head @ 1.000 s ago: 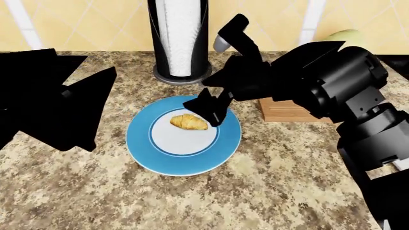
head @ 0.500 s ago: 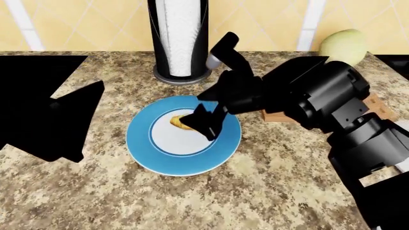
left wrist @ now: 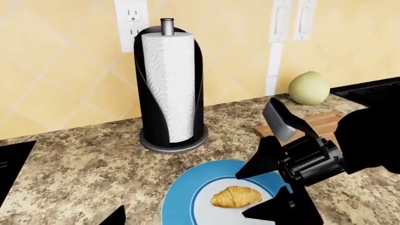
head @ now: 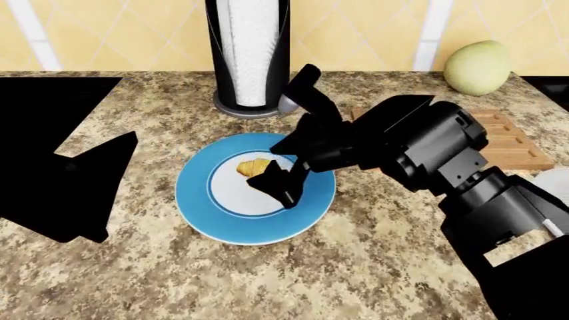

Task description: From the different types of pastries on the counter, select a croissant and place it on the cutting board. Then retrieve a jar of jam from the cabinet and place it alongside the croissant on the cutting board.

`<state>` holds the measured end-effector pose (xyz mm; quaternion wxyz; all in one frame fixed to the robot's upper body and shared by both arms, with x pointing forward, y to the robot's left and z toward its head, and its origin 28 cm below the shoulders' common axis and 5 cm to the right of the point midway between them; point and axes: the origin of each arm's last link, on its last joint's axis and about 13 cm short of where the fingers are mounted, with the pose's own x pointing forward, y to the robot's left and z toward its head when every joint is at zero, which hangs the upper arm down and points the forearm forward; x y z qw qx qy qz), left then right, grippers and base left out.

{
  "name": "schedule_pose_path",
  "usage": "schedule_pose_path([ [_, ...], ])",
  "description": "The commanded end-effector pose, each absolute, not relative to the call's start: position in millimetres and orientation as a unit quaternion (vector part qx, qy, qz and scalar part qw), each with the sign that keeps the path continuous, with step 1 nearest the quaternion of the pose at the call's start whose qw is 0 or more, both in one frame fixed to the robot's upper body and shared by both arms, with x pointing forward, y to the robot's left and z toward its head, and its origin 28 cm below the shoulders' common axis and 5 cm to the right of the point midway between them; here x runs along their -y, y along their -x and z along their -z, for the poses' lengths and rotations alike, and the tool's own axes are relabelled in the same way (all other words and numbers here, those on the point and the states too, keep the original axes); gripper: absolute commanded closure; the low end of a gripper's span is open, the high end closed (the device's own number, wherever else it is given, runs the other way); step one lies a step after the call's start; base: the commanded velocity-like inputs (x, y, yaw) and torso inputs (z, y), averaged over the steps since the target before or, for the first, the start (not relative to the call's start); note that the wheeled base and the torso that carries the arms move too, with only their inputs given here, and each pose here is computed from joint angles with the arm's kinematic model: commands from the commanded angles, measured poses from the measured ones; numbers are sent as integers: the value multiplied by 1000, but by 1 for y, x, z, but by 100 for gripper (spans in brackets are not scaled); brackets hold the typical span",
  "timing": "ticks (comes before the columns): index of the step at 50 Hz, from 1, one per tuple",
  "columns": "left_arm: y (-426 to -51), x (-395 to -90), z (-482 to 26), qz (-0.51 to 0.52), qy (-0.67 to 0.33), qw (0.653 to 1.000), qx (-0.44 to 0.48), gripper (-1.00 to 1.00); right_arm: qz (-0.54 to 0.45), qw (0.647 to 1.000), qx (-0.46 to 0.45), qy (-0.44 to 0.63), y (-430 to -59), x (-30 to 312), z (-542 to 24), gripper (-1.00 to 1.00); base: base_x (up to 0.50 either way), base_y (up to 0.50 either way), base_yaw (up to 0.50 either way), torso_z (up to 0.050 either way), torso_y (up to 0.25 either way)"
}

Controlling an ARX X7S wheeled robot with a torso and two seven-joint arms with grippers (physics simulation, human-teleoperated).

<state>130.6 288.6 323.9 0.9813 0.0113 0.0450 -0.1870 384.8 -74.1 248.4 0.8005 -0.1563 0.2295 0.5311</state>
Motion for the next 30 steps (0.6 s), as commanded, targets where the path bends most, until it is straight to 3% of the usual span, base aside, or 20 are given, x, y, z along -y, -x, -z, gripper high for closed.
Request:
schedule_pose_path([
  [1,-131,-290,-320,186,-9,981,-50,-100,-532,797,-237,160,-389,68,-240,-100,0,0,0,0,0],
  [22,-133,-291,-317,190,-8,980,-54,-100,-520,803,-242,162,-393,70,-235,-100,0,0,0,0,0],
  [23,-133,-291,-317,190,-8,980,-54,-100,-519,803,-242,162,-393,70,-235,100,0,0,0,0,0],
  [30,-133,-290,-317,192,-9,980,-54,-100,-518,805,-239,162,-392,72,-238,100,0,0,0,0,0],
])
